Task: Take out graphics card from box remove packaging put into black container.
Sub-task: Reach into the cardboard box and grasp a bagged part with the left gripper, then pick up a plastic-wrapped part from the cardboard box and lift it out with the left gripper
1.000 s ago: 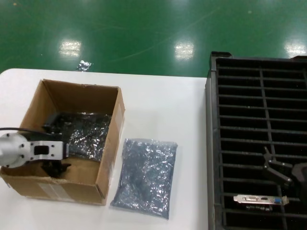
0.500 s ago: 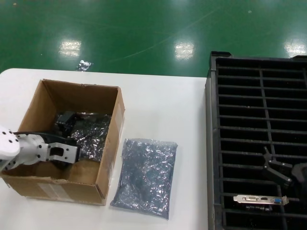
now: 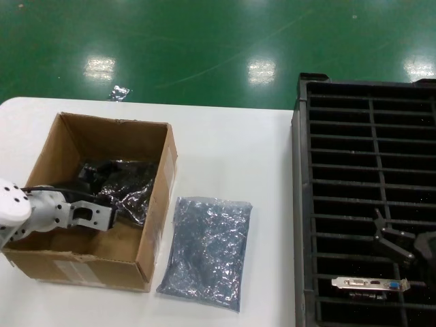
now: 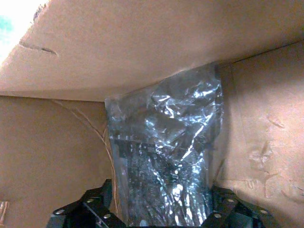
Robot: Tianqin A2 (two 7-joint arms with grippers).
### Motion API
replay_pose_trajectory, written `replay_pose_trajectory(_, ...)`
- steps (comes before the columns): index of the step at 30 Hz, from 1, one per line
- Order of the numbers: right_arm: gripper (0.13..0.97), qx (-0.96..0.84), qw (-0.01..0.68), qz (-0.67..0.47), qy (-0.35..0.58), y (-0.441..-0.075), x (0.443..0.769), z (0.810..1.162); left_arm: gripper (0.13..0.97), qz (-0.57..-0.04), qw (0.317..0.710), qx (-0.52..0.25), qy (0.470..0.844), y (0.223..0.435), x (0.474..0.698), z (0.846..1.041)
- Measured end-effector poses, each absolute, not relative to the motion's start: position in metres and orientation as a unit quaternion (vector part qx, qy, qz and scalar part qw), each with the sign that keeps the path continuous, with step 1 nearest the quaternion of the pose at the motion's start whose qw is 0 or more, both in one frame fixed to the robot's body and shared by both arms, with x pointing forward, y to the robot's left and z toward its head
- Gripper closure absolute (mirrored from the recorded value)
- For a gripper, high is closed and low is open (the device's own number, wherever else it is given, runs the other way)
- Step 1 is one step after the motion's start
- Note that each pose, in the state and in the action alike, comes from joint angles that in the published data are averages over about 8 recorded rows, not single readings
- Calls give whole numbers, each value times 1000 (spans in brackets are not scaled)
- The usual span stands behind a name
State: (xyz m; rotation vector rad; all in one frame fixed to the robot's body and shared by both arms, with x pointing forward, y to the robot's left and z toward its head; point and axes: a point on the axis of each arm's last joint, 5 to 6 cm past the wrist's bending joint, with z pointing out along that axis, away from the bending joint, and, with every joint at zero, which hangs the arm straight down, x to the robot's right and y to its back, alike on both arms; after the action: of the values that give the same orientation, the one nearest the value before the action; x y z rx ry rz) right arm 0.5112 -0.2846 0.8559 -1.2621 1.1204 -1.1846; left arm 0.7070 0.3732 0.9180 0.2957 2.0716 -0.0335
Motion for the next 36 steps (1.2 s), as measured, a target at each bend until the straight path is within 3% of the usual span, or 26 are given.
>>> replay_pose_trajectory(18,130,-525,514,-493,466,-285,511,856,752,3,502,125,855,385,691,925)
replay_pose_trajectory(27,130,-525,514,-493,466,-285,511,856,884,6,513,122,850,386,689,928)
replay_pose_trajectory(36,130,-525,514,-493,466,-285,511,856,926,6,532,123,838,386,684,937)
